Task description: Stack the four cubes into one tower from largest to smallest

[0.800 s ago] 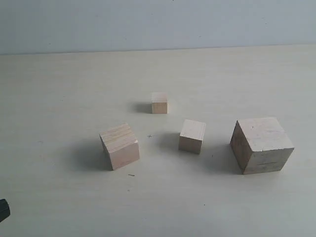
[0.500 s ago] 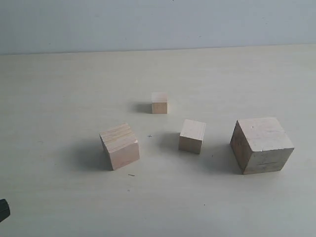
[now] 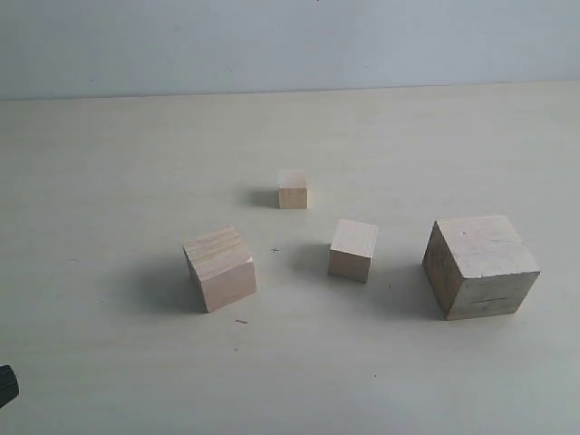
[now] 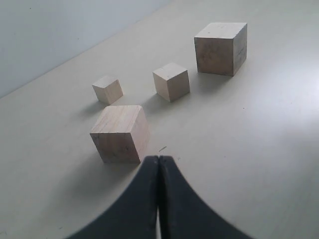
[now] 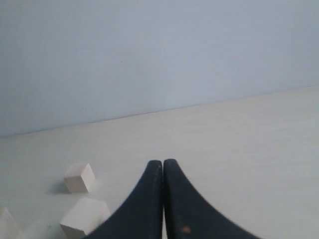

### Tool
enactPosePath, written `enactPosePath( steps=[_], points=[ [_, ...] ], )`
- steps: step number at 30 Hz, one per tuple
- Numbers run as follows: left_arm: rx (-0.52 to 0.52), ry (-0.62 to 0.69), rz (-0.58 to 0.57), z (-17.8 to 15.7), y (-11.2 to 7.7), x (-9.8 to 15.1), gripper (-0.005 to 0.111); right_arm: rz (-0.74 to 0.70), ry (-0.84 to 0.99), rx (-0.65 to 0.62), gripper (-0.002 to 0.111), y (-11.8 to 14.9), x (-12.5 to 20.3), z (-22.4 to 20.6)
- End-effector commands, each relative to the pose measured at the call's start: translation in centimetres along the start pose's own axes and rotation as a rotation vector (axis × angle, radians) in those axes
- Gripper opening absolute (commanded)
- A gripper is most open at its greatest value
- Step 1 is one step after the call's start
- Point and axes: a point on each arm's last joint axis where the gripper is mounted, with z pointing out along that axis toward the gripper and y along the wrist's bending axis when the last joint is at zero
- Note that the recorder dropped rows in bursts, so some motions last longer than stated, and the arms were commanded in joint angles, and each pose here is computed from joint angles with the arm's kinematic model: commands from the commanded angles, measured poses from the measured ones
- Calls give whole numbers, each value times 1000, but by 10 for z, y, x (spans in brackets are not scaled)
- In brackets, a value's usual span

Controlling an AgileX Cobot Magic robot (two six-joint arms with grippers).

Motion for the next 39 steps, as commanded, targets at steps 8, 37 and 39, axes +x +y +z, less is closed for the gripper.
enactPosePath(
  steps=[8, 37, 39],
  points=[
    [-4, -13, -7, -1, 0, -1, 0, 750, -247, -84, 0, -1, -22, -3],
    [-4, -13, -7, -1, 0, -1, 0, -37, 925, -53, 83, 44, -131, 95],
    [-4, -13, -7, -1, 0, -1, 0, -33, 947, -39, 87, 42, -123, 101]
  ],
)
